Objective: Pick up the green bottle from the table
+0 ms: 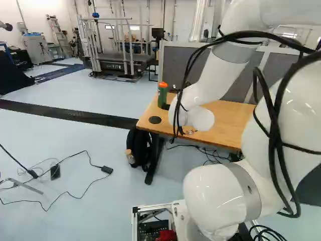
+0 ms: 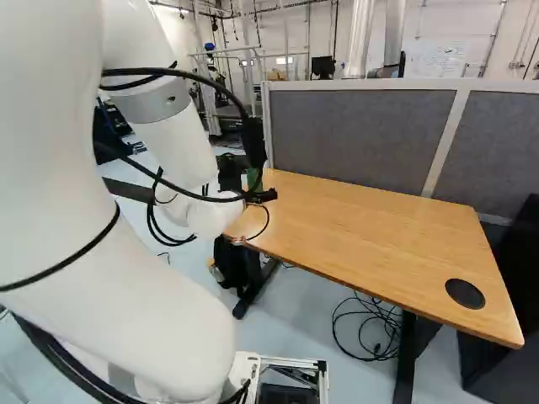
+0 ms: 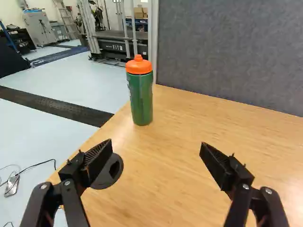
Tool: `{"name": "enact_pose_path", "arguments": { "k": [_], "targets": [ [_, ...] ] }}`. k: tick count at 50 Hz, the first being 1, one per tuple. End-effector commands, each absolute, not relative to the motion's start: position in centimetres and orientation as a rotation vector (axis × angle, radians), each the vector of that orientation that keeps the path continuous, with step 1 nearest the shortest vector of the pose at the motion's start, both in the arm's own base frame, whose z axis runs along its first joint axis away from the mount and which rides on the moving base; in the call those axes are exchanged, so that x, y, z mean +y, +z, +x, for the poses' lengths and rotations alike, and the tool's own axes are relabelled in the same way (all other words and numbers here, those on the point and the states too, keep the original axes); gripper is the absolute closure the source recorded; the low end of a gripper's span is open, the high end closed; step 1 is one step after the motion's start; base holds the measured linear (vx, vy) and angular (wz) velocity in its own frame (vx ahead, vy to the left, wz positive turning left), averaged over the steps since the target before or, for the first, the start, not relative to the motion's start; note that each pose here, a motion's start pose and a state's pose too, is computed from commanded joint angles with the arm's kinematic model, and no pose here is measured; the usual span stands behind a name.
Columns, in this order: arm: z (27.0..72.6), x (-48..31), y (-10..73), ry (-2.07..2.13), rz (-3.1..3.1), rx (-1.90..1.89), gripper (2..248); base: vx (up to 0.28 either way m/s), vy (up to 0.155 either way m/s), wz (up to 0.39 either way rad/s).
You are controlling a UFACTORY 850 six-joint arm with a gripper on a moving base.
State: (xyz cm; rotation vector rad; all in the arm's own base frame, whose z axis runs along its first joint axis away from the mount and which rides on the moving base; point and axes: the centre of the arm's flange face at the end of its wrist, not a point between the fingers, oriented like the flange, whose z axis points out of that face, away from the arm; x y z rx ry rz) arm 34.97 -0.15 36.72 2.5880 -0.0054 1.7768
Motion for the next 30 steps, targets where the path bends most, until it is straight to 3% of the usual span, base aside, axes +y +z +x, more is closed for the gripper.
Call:
{"name": "enact_pose_path", "arguments": {
  "k": [30],
  "targets": [
    [41.9, 0.3, 34.0, 1.753, 2.619, 0.042, 3, 0.000, 0.000, 0.000]
  ]
}}
